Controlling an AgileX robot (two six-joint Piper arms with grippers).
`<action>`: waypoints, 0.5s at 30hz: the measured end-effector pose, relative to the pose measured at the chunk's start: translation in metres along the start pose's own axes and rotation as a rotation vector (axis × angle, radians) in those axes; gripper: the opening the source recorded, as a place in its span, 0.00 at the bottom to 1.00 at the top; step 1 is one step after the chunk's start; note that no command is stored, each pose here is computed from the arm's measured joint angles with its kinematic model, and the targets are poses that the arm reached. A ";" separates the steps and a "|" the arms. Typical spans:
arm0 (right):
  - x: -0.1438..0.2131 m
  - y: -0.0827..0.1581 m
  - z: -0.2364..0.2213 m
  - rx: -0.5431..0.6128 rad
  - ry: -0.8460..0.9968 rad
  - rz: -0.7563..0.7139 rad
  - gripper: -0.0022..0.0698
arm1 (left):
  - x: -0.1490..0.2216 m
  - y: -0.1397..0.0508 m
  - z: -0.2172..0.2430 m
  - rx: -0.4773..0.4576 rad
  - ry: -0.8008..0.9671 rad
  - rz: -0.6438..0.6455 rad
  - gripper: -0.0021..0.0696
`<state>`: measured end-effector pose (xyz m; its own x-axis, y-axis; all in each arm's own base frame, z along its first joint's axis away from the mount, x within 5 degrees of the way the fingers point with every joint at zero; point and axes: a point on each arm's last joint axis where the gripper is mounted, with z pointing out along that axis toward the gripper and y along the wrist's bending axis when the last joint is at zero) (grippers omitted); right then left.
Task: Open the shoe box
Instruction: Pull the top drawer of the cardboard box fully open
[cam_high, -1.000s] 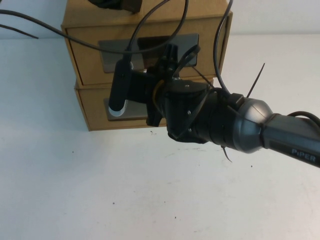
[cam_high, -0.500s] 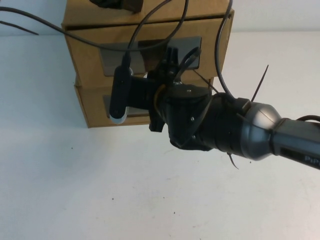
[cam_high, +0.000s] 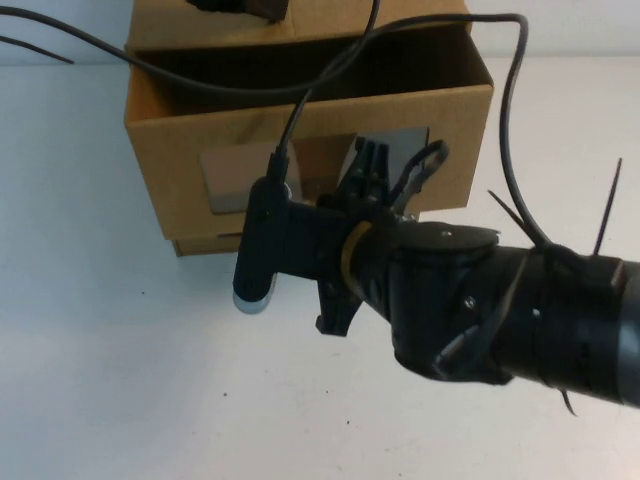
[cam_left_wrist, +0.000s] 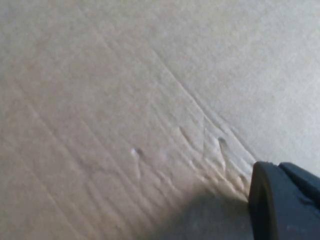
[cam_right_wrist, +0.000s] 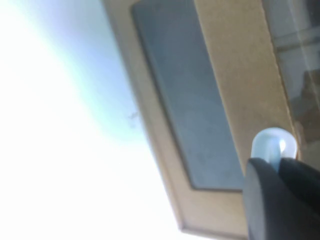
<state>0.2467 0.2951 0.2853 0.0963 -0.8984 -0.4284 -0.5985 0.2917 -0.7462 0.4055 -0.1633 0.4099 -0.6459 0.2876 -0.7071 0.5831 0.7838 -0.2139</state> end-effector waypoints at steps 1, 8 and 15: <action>0.001 0.002 -0.007 -0.011 -0.002 0.011 0.04 | 0.000 0.000 0.000 0.000 0.000 -0.002 0.02; 0.007 0.016 -0.041 -0.064 0.014 0.046 0.04 | 0.000 0.000 0.000 0.000 0.000 -0.002 0.02; 0.007 0.030 -0.060 -0.084 0.038 0.024 0.04 | 0.000 -0.001 0.000 0.006 0.003 -0.004 0.02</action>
<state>0.1818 0.2778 0.2902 0.0517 -0.9037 -0.4250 -0.6651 0.2863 -0.6897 0.4050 -0.1637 0.4099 -0.6494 0.2861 -0.7046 0.5837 0.7814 -0.2207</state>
